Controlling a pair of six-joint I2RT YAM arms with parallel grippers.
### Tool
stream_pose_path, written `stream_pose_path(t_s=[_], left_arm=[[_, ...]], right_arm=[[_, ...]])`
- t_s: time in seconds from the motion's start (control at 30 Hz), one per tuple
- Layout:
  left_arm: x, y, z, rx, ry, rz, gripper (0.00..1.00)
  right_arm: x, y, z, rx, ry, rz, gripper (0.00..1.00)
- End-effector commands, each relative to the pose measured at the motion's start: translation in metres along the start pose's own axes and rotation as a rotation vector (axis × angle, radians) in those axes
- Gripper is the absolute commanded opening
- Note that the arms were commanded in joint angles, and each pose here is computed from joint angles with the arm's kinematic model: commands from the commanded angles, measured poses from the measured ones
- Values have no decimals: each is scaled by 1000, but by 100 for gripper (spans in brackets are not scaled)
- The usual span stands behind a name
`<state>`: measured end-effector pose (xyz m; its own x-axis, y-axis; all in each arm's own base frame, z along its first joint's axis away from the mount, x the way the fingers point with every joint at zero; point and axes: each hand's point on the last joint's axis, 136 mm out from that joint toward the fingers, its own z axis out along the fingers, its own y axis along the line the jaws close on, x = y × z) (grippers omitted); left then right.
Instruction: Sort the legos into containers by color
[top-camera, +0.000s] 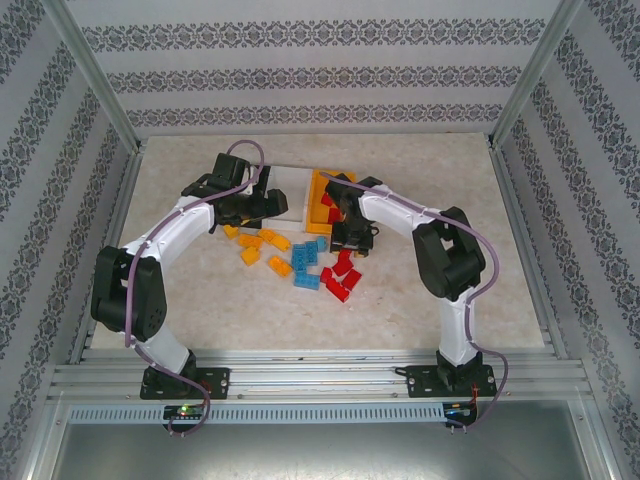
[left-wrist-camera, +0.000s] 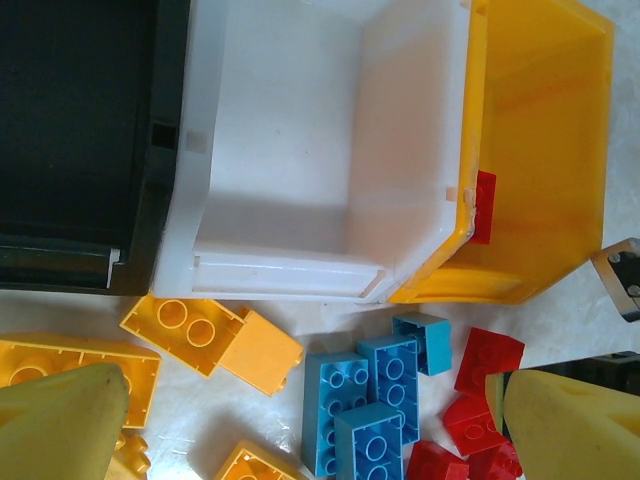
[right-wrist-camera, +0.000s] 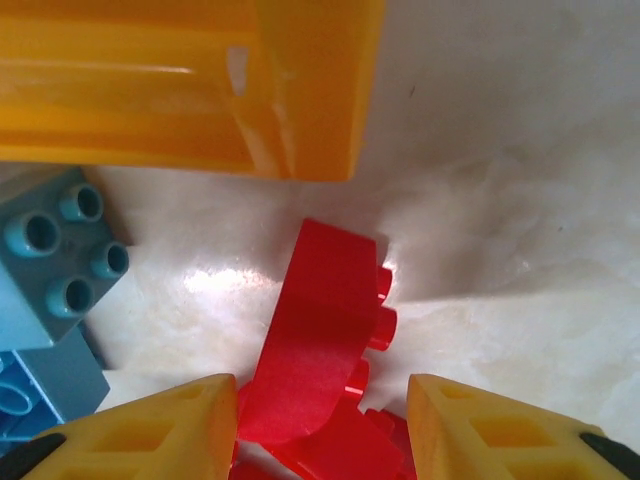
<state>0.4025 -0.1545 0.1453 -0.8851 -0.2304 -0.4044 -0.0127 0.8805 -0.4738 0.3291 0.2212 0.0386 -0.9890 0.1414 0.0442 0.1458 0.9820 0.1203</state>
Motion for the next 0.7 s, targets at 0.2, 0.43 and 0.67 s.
stream_pose_path(t_s=[0.2, 0.43, 0.67], left_arm=[[-3, 3, -17, -13, -9, 20, 97], [-5, 3, -16, -4, -12, 19, 97], [-5, 9, -15, -10, -14, 2, 97]], right_arm=[[-21, -14, 15, 60, -36, 60, 38], [-19, -25, 10, 63, -50, 86, 26], [-17, -37, -30, 53, -125, 102, 19]])
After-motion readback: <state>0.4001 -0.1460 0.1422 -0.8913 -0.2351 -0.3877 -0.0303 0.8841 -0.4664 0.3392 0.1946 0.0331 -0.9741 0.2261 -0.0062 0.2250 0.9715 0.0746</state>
